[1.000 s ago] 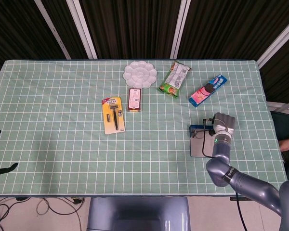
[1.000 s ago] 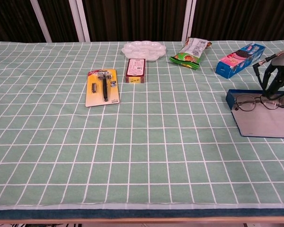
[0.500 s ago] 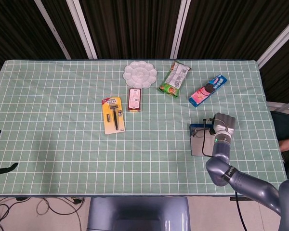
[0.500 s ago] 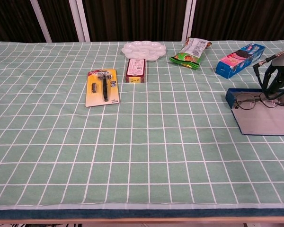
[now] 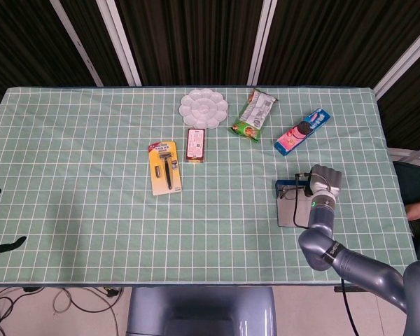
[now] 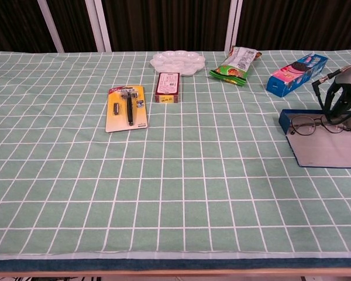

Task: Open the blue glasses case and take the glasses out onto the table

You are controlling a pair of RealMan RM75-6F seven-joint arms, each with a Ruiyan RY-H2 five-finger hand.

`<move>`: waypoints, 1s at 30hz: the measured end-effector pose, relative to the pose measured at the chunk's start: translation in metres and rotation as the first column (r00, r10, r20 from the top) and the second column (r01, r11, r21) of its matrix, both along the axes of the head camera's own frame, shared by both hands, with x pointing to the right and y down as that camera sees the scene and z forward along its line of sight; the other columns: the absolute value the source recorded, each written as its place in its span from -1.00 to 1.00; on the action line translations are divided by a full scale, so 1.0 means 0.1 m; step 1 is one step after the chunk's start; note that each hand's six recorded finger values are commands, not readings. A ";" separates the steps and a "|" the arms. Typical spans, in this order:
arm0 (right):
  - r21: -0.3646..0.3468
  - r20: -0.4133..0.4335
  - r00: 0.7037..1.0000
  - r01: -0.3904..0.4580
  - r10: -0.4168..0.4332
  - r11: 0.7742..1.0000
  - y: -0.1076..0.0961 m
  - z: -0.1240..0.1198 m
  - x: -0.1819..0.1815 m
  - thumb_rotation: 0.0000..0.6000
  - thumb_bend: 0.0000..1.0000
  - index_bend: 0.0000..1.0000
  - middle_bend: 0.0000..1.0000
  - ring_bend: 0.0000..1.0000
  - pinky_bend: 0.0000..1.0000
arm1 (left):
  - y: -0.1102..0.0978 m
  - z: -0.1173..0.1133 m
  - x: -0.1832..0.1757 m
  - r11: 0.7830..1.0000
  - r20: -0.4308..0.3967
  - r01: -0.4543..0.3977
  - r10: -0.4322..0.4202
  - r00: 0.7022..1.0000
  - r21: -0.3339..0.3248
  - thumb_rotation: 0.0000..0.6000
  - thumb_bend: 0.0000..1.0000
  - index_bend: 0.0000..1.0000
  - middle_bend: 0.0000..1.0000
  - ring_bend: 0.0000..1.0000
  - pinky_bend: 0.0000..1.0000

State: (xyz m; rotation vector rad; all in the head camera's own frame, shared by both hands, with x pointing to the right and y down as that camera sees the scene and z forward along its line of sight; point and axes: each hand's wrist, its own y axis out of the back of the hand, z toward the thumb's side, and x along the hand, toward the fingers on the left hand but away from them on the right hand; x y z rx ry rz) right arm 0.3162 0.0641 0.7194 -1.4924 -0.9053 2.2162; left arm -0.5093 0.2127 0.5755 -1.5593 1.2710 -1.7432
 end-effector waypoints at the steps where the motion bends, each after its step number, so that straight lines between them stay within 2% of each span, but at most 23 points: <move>1: 0.000 0.001 1.000 0.000 0.000 1.000 0.00 0.00 0.00 1.00 0.03 -0.05 1.00 1.00 1.00 | 0.00 0.00 0.00 1.000 -0.001 0.001 -0.001 1.000 0.001 1.00 -0.92 -1.00 -1.00 -1.00 -1.00; 15: 0.034 0.036 0.999 0.020 -0.021 0.999 -0.02 -0.08 -0.09 1.00 0.06 0.01 1.00 1.00 1.00 | 0.00 -0.01 0.01 1.000 -0.011 0.005 -0.005 1.000 0.004 1.00 -0.92 -1.00 -1.00 -1.00 -1.00; 30: 0.144 0.117 0.993 -0.016 -0.001 0.989 -0.04 -0.21 -0.12 1.00 0.06 0.03 1.00 1.00 1.00 | 0.00 -0.03 0.02 1.000 -0.028 0.008 -0.008 1.000 0.008 1.00 -0.92 -1.00 -1.00 -1.00 -1.00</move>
